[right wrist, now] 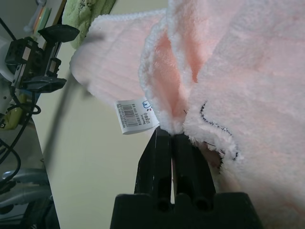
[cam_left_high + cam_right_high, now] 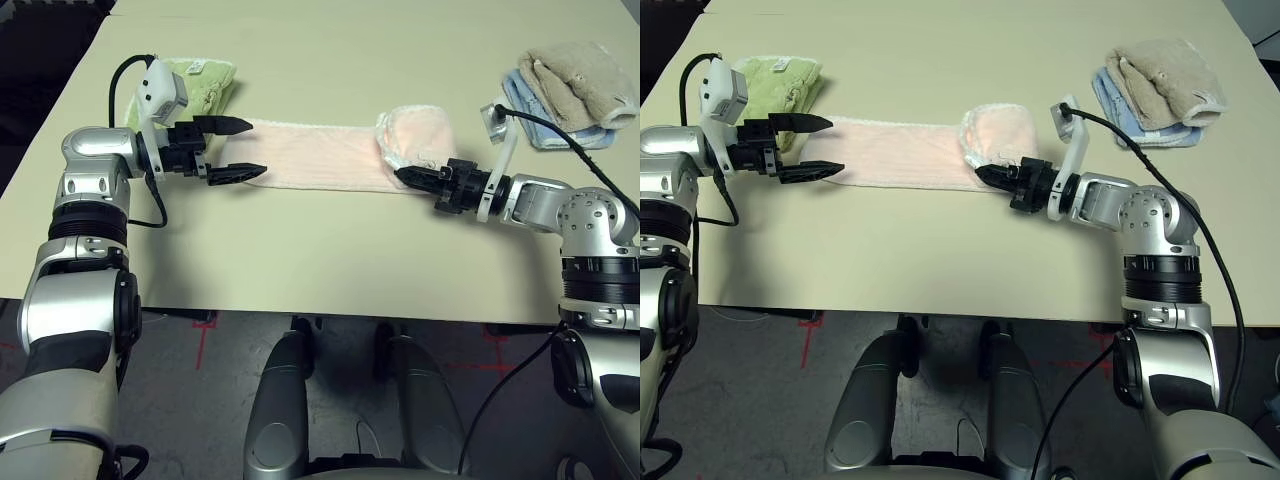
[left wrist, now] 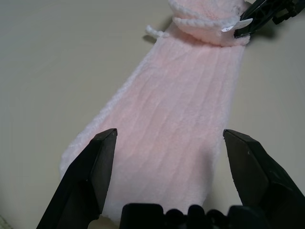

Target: Fold the towel and set it aside.

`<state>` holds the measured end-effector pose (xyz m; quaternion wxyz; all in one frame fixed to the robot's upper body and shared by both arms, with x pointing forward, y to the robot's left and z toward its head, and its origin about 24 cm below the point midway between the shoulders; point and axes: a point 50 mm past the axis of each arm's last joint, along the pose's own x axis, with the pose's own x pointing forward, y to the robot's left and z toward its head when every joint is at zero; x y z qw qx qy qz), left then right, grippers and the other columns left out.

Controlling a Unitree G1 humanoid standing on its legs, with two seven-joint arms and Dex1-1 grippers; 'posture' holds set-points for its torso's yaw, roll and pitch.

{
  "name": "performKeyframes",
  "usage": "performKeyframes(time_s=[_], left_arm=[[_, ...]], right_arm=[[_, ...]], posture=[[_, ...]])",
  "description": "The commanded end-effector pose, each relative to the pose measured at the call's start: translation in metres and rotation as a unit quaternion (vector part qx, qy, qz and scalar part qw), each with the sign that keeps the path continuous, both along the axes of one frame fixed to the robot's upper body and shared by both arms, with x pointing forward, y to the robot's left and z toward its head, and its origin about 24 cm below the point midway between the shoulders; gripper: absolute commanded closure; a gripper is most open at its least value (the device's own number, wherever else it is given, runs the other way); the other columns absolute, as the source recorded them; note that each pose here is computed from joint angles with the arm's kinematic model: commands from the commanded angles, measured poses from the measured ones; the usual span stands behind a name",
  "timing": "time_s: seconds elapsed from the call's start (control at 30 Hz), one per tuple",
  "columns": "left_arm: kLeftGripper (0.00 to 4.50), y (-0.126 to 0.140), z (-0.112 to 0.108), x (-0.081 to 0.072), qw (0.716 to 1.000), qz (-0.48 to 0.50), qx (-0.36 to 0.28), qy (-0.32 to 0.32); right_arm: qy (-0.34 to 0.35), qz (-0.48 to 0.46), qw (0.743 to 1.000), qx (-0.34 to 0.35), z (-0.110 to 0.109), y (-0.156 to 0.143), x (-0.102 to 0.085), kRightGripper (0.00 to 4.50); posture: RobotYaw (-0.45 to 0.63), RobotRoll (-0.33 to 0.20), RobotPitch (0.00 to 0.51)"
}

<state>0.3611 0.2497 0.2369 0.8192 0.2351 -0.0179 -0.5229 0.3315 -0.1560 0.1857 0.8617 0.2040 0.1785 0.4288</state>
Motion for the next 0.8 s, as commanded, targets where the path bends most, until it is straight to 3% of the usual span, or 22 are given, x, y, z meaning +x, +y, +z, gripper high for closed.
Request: performKeyframes(time_s=[0.03, 0.33, 0.6, 0.8], left_arm=[[0.0, 0.004, 0.001, -0.003, 1.0, 0.001, 0.004, -0.002], [0.0, 0.003, -0.002, -0.003, 1.0, -0.001, 0.004, 0.001], [0.0, 0.004, -0.005, -0.005, 1.0, -0.001, 0.003, 0.004], [0.0, 0.006, -0.006, -0.007, 1.0, 0.0, 0.004, 0.006]], right_arm=[[-0.007, 0.017, 1.0, -0.014, 0.0, 0.005, -0.002, 3.42], [-0.028, 0.06, 0.998, -0.022, 0.005, 0.026, -0.001, 0.02], [-0.045, 0.098, 0.994, -0.026, 0.005, 0.046, 0.001, 0.02], [-0.094, 0.147, 0.984, -0.041, 0.015, 0.055, -0.003, 0.02]], posture=[[0.04, 0.0, 0.302], [0.04, 0.0, 0.296], [0.05, 0.0, 0.296], [0.06, 0.0, 0.292]])
